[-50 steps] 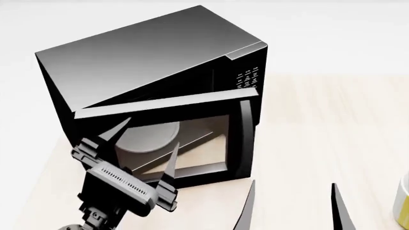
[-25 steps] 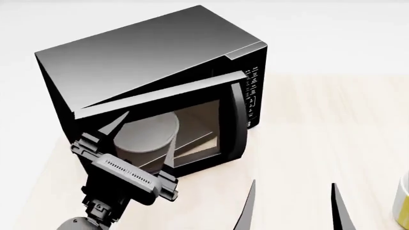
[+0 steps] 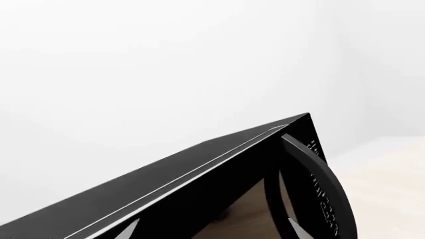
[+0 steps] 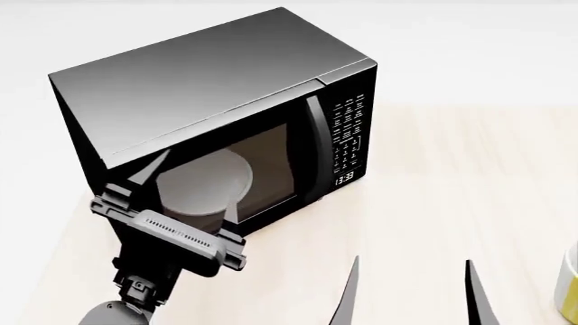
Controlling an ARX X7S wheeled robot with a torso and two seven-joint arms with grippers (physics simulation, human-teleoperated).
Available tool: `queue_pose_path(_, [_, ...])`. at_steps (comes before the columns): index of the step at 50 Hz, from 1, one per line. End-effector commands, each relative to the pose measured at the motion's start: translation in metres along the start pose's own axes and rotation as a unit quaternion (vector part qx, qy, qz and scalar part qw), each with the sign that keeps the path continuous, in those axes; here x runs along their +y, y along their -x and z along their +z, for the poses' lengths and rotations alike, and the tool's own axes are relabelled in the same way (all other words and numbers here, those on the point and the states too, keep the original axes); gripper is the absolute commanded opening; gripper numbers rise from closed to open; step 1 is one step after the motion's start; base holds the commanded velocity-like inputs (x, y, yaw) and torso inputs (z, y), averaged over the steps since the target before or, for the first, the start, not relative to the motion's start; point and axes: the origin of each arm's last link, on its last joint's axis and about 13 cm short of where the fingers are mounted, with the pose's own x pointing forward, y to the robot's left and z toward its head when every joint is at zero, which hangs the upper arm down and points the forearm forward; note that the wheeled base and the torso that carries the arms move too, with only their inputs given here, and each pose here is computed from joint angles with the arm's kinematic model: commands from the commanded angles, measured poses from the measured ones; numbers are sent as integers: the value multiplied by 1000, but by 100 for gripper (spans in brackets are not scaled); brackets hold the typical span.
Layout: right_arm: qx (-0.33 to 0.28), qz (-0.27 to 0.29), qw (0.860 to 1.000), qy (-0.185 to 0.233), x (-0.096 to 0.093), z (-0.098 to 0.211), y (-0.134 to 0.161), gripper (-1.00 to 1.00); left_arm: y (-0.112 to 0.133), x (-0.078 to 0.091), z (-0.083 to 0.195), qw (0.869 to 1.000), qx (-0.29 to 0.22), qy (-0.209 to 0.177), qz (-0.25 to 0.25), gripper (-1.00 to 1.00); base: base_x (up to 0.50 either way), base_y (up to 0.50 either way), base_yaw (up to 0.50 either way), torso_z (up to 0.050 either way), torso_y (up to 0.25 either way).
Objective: Close the microwave.
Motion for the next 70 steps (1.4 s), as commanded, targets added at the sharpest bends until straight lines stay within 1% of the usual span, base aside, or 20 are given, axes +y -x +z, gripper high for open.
queue_pose_path(1, [2, 2, 1000, 1, 1, -1, 1, 100, -2, 23, 1, 993, -1, 36, 116, 100, 0, 0, 0, 0, 0])
queue_pose_path(6, [3, 3, 1000, 1, 1, -1, 1, 100, 9, 15, 5, 992, -1, 44, 115, 100, 0, 0, 0, 3, 0])
queue_pose_path(7, [1, 3, 1000, 1, 1, 0, 1, 100, 18, 10, 8, 994, -2, 50, 95, 100, 0, 0, 0, 0, 0])
queue_pose_path(8, [1, 3, 1000, 1, 1, 0, 1, 100, 18, 10, 9, 994, -2, 50, 95, 100, 0, 0, 0, 0, 0])
queue_pose_path(9, [2, 3, 1000, 1, 1, -1, 1, 100, 28, 5, 10, 995, 3, 49, 90, 100, 0, 0, 0, 0, 0])
queue_pose_path(10, [2, 2, 1000, 1, 1, 0, 1, 100, 43, -2, 10, 993, 41, 78, 79, 100, 0, 0, 0, 0, 0])
queue_pose_path(11, [1, 3, 1000, 1, 1, 0, 1, 100, 49, -4, 12, 992, 43, 84, 81, 100, 0, 0, 0, 0, 0])
queue_pose_path(12, [1, 2, 1000, 1, 1, 0, 1, 100, 62, -7, 14, 992, 50, 100, 64, 100, 0, 0, 0, 0, 0])
queue_pose_path(15, [2, 3, 1000, 1, 1, 0, 2, 100, 101, -15, 22, 994, 67, 86, 23, 100, 0, 0, 0, 0, 0])
queue_pose_path(17, [2, 4, 1000, 1, 1, 0, 2, 100, 113, -15, 25, 994, 75, 82, 10, 100, 0, 0, 0, 0, 0])
queue_pose_path(19, [3, 5, 1000, 2, 1, -1, 2, 100, 125, -14, 30, 992, 88, 96, 8, 100, 0, 0, 0, 0, 0])
queue_pose_path(23, [4, 7, 1000, 2, 2, -1, 3, 100, 143, -13, 40, 992, 89, 89, -2, 100, 0, 0, 0, 0, 0])
queue_pose_path(28, [6, 7, 1000, 2, 3, -2, 4, 100, 154, -9, 47, 992, 87, 86, -5, 100, 0, 0, 0, 0, 0])
queue_pose_path(36, [9, 8, 1000, 3, 3, -3, 5, 100, 156, 6, 51, 992, 93, 85, 29, 100, 0, 0, 0, 0, 0])
queue_pose_path(44, [17, 7, 1000, 8, 3, -5, 6, 100, 164, 31, 57, 989, 93, 81, 83, 100, 0, 0, 0, 0, 0])
queue_pose_path(54, [45, -29, 998, 14, -10, -10, -2, 100, 174, 50, 63, 976, 112, 100, 157, 100, 0, 0, 0, 0, 0])
queue_pose_path(58, [47, -67, 996, 41, -27, -9, -10, 100, 177, 63, 68, 968, 107, 95, 206, 100, 0, 0, 0, 0, 0])
queue_pose_path(63, [16, -140, 987, 78, -59, 2, -33, 100, 165, 90, 87, 960, 58, 56, 270, 100, 0, 0, 0, 0, 0])
queue_pose_path(66, [1, -169, 982, 88, -70, 9, -41, 100, 162, 100, 94, 955, 42, 43, 289, 100, 0, 0, 0, 0, 0])
queue_pose_path(70, [-59, -256, 959, 104, -98, 39, -63, 100, 159, 126, 114, 938, -2, 10, 346, 100, 0, 0, 0, 0, 0])
